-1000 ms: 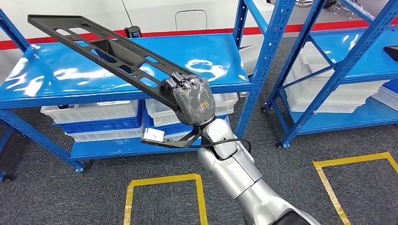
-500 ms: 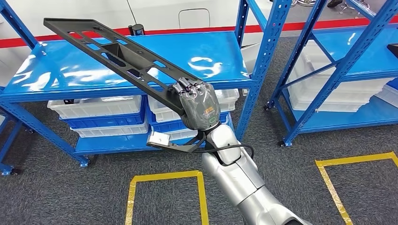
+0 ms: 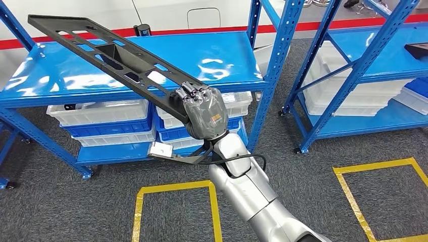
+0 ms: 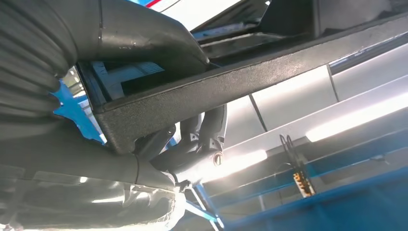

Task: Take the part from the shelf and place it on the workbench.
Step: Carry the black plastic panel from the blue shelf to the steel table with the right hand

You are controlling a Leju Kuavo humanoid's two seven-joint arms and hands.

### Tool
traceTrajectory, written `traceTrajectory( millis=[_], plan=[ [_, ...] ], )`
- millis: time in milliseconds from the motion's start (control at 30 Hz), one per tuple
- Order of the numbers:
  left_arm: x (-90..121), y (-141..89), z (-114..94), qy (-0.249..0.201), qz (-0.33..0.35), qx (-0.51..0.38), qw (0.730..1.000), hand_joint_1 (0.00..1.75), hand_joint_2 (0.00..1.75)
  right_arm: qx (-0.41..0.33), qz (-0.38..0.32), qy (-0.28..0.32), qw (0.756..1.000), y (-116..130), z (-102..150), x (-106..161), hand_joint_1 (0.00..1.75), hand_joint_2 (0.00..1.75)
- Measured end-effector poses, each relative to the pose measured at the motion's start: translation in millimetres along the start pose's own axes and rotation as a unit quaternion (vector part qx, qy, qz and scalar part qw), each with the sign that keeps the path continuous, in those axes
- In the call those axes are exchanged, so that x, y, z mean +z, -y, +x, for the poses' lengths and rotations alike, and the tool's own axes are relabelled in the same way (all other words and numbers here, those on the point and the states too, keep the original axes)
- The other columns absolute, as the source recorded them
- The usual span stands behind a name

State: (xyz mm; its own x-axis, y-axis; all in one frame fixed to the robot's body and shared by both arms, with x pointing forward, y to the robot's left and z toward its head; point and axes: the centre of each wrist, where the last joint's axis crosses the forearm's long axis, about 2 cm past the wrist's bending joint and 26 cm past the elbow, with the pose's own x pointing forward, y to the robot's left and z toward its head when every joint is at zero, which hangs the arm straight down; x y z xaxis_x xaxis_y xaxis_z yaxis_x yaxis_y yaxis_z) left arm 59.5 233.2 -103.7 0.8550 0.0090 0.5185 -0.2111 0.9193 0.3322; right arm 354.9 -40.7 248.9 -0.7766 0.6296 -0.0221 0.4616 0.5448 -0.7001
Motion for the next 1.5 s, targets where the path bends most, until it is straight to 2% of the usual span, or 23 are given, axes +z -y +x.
traceTrajectory(
  millis=[1033, 1500],
  plan=[
    [1.4, 1.7, -1.0, 0.003, 0.0, 0.005, 1.0, 0.0, 1.75, -0.006, 0.003, -0.006, 1.0, -0.5, -1.7, 5.9, 1.75, 1.75],
    [2.5, 4.0, -0.6, 0.014, -0.009, 0.002, 1.0, 0.0, 1.75, 0.005, 0.009, -0.011, 1.0, 0.6, -12.7, 15.8, 1.75, 1.75]
  ],
)
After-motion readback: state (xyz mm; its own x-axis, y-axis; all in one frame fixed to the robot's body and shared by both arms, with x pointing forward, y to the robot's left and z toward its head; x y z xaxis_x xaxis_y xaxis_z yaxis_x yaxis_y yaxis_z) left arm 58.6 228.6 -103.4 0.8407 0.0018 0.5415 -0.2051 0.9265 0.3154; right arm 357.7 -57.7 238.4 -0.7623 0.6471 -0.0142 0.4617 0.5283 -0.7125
